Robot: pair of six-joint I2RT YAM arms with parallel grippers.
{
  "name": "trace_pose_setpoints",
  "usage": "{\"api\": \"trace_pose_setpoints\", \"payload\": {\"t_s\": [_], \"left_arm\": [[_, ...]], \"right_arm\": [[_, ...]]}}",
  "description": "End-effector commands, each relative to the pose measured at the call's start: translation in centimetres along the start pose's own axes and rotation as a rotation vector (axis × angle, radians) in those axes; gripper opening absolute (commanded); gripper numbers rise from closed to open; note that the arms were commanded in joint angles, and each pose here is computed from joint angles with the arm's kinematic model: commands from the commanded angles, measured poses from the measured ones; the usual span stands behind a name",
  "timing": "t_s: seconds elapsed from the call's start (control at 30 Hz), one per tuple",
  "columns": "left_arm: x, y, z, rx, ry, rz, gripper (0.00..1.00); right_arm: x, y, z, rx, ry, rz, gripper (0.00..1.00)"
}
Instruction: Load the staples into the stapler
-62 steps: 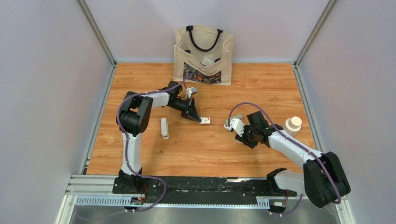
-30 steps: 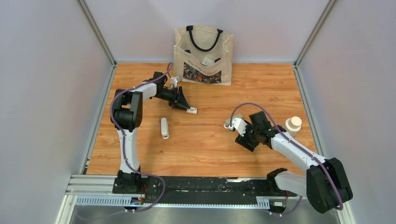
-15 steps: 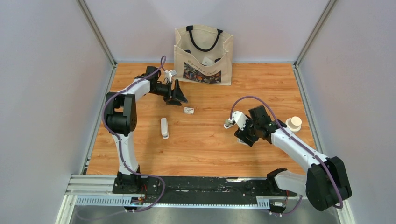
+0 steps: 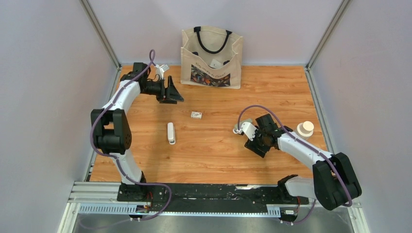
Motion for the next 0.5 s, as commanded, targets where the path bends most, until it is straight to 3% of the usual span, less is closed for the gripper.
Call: {"api": "trace_pose_setpoints", "payload": {"t_s": [0.0, 0.27, 0.47], "left_arm": [[2.5, -1.8, -3.0, -0.022, 0.014, 0.049, 0.84], [6.5, -1.5, -7.4, -0.046, -0.022, 0.044, 0.85], [8.3, -2.0, -9.9, -0.085, -0.052, 0.061, 0.85]], "right_arm": [[0.2, -2.7, 0.5, 0.188, 0.071, 0.003, 0.66], [-0.5, -4.9, 0.1, 0.307, 0.083, 0.031, 0.66], [-1.3, -4.4, -2.3, 0.272, 0.027, 0.016, 0.65]]}}
Point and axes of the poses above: each gripper's point midway between its finger pads, its own z axis out along the fingers, its own y axis along the line the jaws close on, x = y × z, the point moved 6 cm from there along -z, back along the fingers, and after that the axes turned 13 degrees about -z, right-handed, at the moved point
